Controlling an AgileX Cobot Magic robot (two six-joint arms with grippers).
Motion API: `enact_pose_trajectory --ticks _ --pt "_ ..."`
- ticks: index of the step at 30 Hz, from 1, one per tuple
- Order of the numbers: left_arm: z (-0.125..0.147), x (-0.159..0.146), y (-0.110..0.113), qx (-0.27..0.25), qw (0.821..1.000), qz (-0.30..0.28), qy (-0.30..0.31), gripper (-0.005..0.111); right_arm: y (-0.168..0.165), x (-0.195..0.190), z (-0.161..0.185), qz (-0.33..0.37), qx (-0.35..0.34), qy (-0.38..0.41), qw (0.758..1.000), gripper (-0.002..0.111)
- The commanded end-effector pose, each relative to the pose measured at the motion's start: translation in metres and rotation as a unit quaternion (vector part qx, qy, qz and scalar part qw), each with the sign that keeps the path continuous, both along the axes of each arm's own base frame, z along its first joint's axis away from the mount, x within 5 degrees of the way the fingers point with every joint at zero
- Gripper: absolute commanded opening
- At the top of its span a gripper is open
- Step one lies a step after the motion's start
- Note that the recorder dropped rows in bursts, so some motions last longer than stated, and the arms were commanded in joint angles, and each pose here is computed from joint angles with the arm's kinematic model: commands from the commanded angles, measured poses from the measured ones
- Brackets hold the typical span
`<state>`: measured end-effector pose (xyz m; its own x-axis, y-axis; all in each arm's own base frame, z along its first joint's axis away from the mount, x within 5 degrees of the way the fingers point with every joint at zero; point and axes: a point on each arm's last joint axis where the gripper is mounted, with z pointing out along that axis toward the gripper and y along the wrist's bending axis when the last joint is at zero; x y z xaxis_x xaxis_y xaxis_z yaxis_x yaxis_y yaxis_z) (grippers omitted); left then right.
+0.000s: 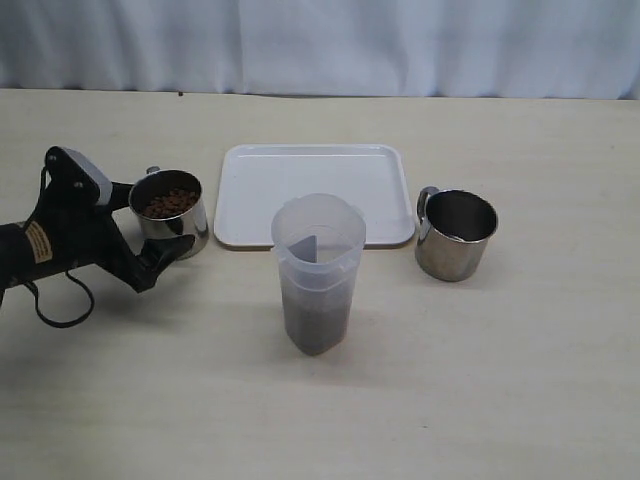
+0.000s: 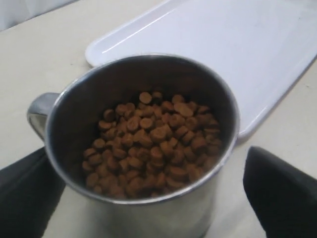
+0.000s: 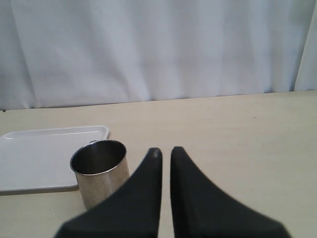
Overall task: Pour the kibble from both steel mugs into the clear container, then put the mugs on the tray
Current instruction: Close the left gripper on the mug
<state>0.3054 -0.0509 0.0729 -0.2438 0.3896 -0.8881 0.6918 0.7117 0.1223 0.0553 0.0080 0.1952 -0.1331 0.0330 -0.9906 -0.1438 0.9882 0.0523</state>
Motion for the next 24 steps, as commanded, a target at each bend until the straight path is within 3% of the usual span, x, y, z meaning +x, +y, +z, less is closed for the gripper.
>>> enact_pose_trajectory --ticks 1,24 --pt "-0.010 0.005 -0.002 -0.010 1.000 -0.002 -0.002 0.096 0.000 0.000 -0.001 0.002 -0.003 0.000 1.000 0.005" --pt "-0.027 0.032 -0.004 -0.026 0.999 -0.006 -0.019 0.096 0.000 0.000 -0.001 0.002 -0.003 0.000 1.000 0.005"
